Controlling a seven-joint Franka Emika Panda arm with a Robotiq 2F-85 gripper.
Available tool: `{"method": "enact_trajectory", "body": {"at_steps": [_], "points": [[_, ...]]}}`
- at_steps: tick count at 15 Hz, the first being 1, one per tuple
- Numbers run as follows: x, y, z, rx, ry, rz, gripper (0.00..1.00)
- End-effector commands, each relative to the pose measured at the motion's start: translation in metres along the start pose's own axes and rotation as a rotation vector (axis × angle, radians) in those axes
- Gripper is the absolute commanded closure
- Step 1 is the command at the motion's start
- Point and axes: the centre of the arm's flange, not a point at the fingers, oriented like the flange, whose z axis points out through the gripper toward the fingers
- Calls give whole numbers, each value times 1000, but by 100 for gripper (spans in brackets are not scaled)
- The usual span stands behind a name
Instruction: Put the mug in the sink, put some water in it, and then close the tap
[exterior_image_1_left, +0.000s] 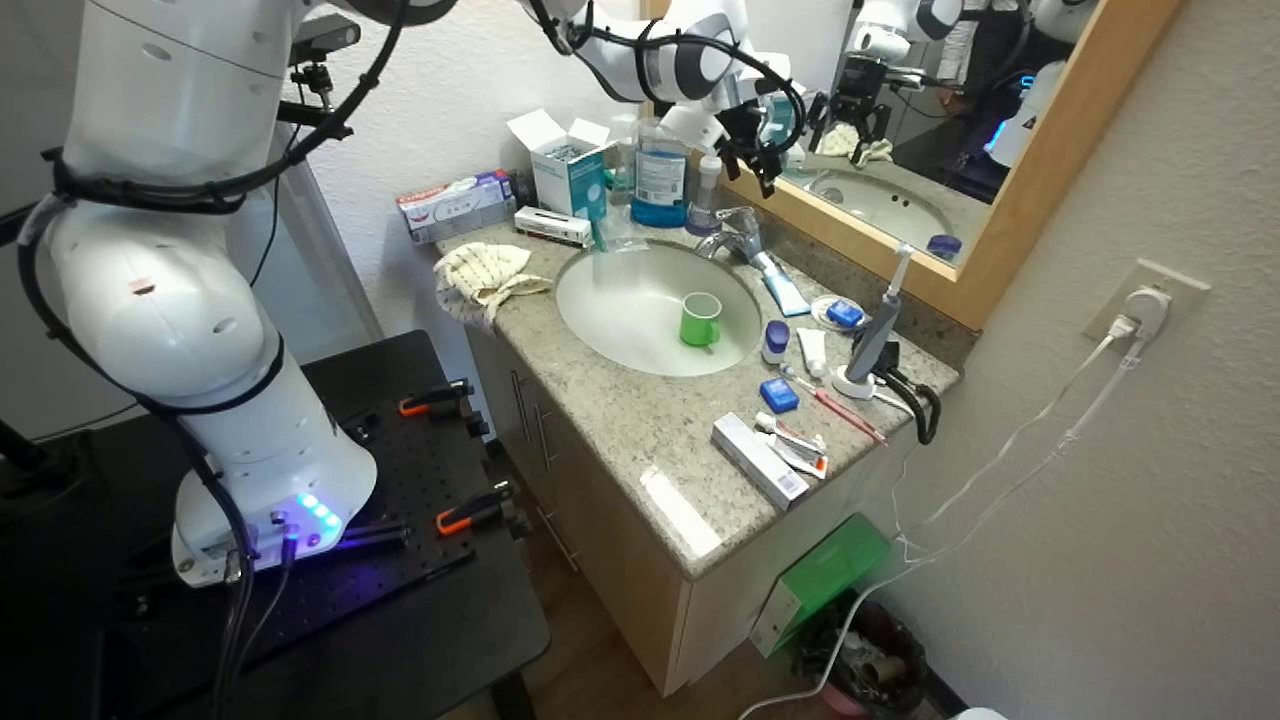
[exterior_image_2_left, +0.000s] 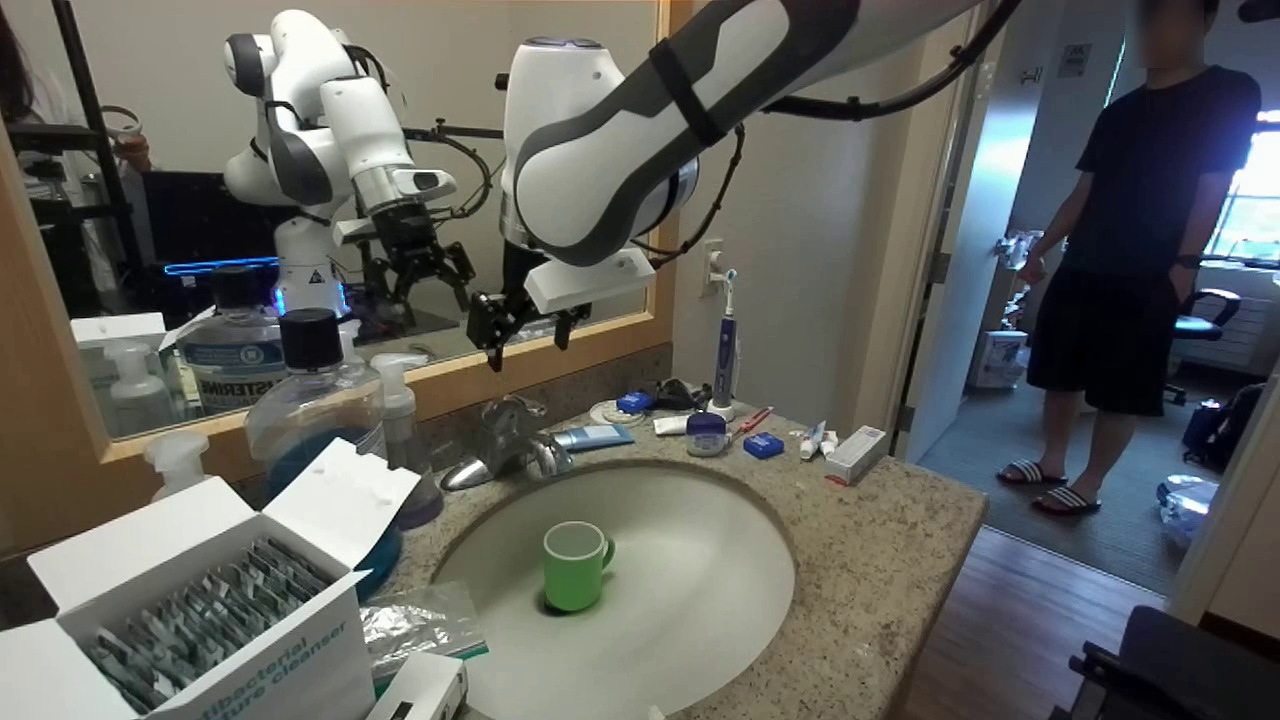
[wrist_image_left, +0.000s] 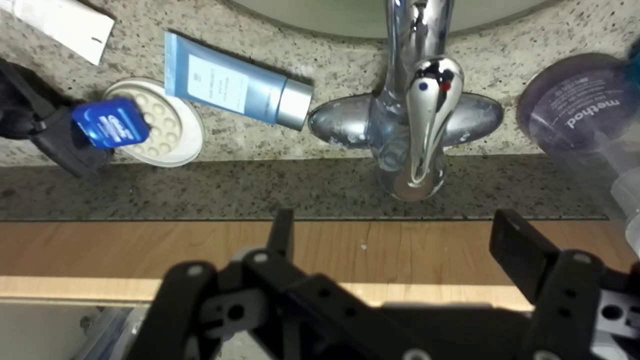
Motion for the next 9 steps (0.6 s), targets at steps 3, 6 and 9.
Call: {"method": "enact_trajectory", "body": {"at_steps": [3, 6, 9], "points": [[-64, 15, 13, 35, -24, 29, 1], [-99, 17, 16, 30, -10, 26, 0], [-118, 16, 10, 41, 27, 22, 0]]}}
